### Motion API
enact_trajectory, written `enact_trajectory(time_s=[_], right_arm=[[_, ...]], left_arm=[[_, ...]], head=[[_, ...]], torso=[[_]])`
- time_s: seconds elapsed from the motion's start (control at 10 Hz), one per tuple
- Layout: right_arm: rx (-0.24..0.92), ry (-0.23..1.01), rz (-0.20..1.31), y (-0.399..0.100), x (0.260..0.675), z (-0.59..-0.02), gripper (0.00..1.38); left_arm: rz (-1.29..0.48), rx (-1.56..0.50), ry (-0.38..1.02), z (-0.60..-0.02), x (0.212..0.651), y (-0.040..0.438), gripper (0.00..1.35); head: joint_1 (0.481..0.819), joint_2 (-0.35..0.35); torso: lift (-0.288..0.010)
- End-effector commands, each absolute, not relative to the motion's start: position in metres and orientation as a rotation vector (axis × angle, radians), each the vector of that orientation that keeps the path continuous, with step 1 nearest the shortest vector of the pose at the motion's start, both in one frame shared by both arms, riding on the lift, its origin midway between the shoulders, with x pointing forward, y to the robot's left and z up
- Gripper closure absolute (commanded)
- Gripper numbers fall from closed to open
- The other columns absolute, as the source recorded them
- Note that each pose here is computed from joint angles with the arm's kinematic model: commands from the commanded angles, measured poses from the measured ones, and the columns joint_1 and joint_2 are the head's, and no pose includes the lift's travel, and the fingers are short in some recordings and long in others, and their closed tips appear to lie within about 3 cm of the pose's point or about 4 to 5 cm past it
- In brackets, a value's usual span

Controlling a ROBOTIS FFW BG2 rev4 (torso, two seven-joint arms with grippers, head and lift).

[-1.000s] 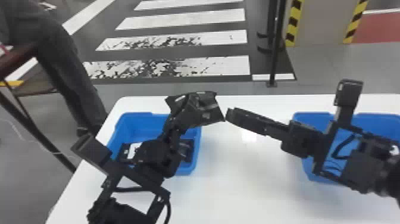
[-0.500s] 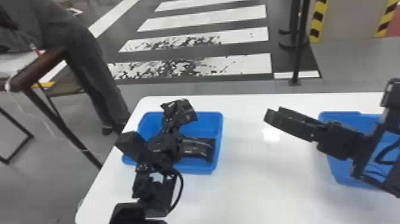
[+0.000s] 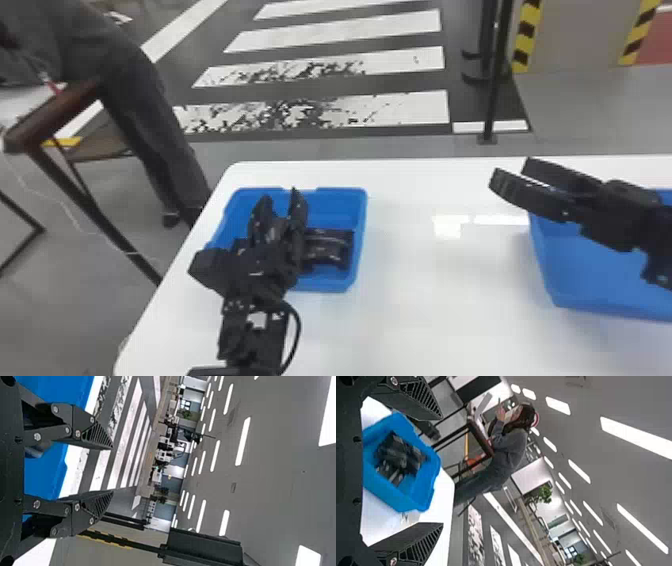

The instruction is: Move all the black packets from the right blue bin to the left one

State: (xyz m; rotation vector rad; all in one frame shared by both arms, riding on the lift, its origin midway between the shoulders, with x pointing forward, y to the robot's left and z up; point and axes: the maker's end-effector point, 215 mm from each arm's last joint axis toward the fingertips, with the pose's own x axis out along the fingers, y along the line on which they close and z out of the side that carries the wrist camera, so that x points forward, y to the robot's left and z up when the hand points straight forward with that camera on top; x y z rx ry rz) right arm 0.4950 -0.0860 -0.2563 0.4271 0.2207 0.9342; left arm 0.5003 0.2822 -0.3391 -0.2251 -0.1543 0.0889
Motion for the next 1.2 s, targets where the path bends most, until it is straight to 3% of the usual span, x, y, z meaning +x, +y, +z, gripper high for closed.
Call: enact_trajectory(time_s=[0.0,0.3,0.6,0.8,1.1], right_arm=[[0.329,0.238,0.843,-0.123,0.509,-0.263,0.08],[0.147,0.292,0.565,-0.207,0.523,-0.283,0.09],[0.091,0.504,0.252,-0.316,0.515,-0.350,0.12],[0.090,0.630,0.157,-0.357,0.527,-0.381,0.18],[0.056,0.774,0.048,-0.374,0.523,-0.406,0.18]], left_arm=[[0.078,-0.228,-0.247,-0.318,0.482,0.277,0.11],[0.019,-0.264,-0.331,-0.259,0.433,0.253,0.13],[-0.047,-0.291,-0.255,-0.247,0.397,0.219,0.13],[-0.054,-0.297,-0.227,-0.254,0.392,0.214,0.13],[-0.070,-0.293,-0.226,-0.254,0.393,0.211,0.13]], head=[[0.695,0.215],[0.695,0.133],[0.695,-0.003],[0.695,-0.126],[0.695,-0.190]], torso=[[-0.140],[-0.140],[-0.140],[-0.140],[-0.140]])
